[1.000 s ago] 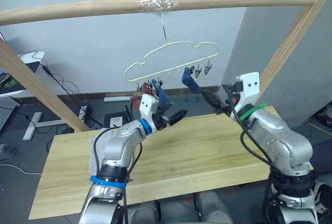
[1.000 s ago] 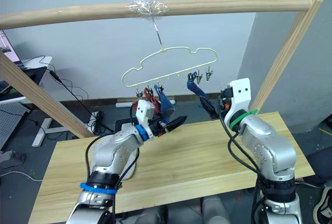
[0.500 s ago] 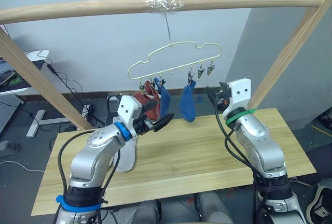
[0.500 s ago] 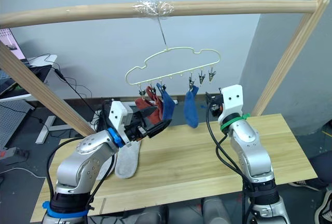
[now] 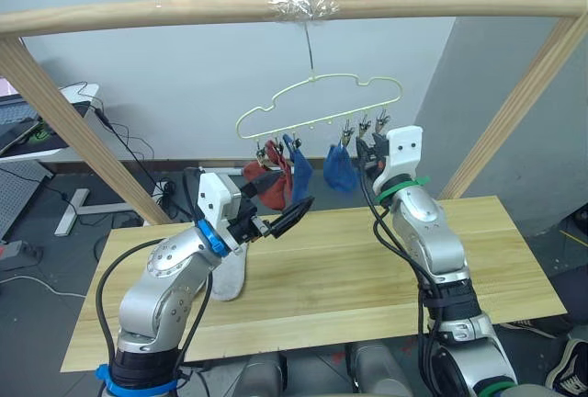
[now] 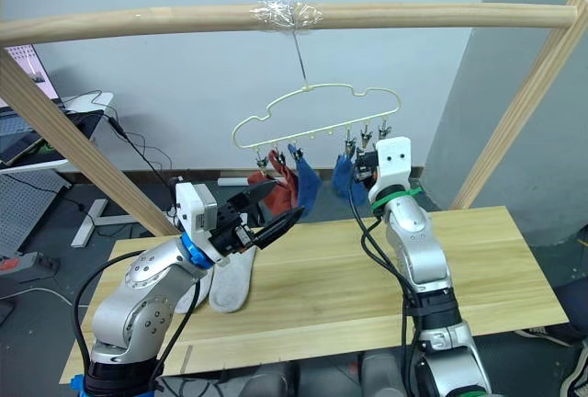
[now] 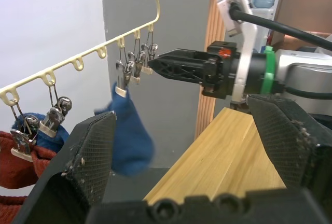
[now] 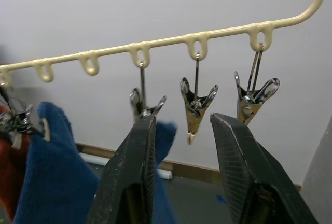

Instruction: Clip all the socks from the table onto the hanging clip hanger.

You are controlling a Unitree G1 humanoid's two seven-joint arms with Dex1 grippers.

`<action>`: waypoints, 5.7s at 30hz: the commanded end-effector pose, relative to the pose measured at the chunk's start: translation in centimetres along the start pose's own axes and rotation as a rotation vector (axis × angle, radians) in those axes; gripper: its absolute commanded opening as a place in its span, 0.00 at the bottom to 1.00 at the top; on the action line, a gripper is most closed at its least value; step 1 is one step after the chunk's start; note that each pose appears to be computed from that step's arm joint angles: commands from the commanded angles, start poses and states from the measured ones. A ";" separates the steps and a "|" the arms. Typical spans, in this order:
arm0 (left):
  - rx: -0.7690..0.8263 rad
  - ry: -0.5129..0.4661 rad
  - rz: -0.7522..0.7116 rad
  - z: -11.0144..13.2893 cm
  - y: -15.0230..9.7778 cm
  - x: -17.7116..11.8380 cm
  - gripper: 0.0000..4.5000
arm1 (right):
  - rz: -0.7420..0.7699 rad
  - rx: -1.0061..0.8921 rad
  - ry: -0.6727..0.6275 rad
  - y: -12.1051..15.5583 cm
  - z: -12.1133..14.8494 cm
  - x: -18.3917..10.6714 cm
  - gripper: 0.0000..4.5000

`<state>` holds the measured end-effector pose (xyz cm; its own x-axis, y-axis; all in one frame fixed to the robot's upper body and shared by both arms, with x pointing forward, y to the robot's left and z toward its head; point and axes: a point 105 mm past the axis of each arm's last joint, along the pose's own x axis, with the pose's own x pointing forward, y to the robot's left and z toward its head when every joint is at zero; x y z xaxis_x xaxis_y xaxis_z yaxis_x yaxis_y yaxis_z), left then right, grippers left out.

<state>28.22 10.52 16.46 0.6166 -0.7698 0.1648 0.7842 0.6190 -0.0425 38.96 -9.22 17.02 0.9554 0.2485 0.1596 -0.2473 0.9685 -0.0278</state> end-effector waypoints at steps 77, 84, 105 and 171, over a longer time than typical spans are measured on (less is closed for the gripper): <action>0.004 -0.087 -0.030 2.2 -1.2 1.1 1.00 | -0.031 0.041 -0.083 0.4 1.7 4.1 0.17; -0.003 -0.067 -0.019 1.7 -1.1 1.1 1.00 | -0.032 0.039 -0.074 -0.2 1.7 4.0 0.00; 0.033 0.564 0.528 -15.1 11.0 -6.4 1.00 | 0.109 0.089 0.140 -1.1 2.5 1.0 0.00; -0.035 0.020 -0.029 -6.5 -3.3 9.4 0.01 | 0.154 0.403 0.375 -2.5 4.8 -0.8 0.00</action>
<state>31.80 0.75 10.91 0.6011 -0.7907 0.1163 0.7992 0.5936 -0.0947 38.31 -11.66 20.24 0.8666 0.4476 -0.2205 -0.3513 0.8612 0.3672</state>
